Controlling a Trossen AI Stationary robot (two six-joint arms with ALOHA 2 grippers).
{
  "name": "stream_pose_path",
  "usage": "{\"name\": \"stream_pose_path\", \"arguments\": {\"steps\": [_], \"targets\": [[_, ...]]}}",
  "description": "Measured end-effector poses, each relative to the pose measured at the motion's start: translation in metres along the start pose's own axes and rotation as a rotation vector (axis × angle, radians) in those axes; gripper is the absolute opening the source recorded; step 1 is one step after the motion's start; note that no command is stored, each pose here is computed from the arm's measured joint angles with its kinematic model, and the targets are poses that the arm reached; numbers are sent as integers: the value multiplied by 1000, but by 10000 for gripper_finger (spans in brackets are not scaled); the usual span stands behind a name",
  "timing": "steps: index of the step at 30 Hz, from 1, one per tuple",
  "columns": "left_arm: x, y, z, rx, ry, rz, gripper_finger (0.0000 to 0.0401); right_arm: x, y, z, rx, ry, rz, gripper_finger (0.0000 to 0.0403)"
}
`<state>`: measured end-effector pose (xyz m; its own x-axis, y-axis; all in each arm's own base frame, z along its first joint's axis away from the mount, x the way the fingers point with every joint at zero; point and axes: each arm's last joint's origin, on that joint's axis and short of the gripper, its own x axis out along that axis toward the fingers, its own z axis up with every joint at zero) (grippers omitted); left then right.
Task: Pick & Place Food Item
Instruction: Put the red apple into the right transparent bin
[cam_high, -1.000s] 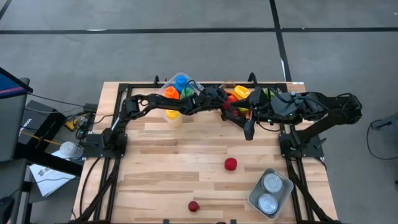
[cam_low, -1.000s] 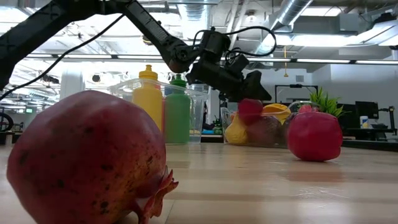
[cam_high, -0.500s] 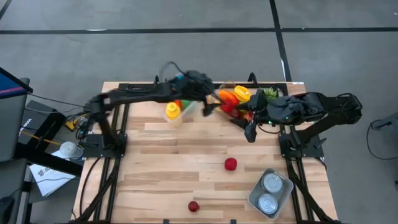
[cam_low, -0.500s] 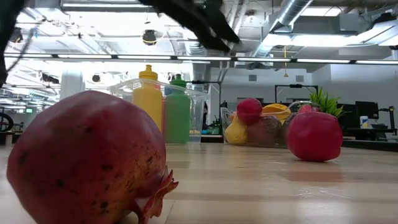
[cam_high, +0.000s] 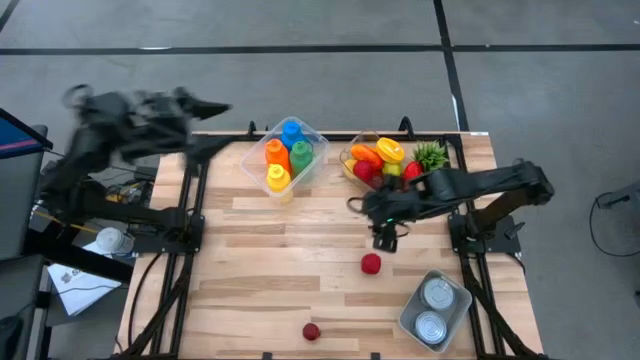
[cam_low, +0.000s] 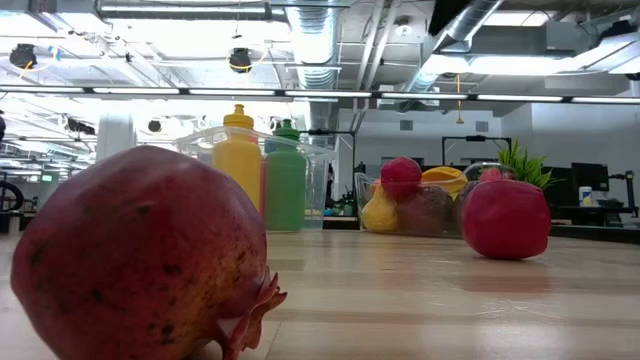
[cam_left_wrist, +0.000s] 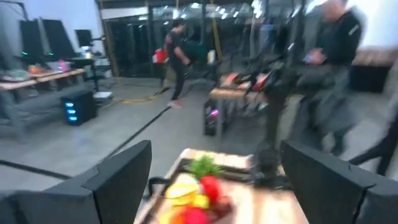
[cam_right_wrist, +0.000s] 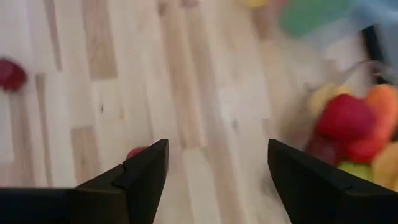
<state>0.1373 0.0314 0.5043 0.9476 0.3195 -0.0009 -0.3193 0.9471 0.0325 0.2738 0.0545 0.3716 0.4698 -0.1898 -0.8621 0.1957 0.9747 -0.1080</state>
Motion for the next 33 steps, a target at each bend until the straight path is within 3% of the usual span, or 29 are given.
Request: {"name": "stream_pose_path", "arguments": {"steps": [7, 14, 22, 29, 33], "targets": [[-93, 9, 2, -192, -69, -70, 342, 59, 23, 9, -20, 214, 71, 265], [-138, 17, -9, -261, -70, -79, 343, 121, 58, 5, 31, 411, 102, 268], [-151, 15, -18, -374, 7, -212, 342, 170, 75, -6, 49, 582, 106, 308], [-145, 14, -19, -373, 37, -228, 341, 172, 76, -5, 98, 573, 117, 336], [-145, 13, -19, -367, 39, -228, 341, 183, 79, -22, 106, 593, 111, 343]]}}
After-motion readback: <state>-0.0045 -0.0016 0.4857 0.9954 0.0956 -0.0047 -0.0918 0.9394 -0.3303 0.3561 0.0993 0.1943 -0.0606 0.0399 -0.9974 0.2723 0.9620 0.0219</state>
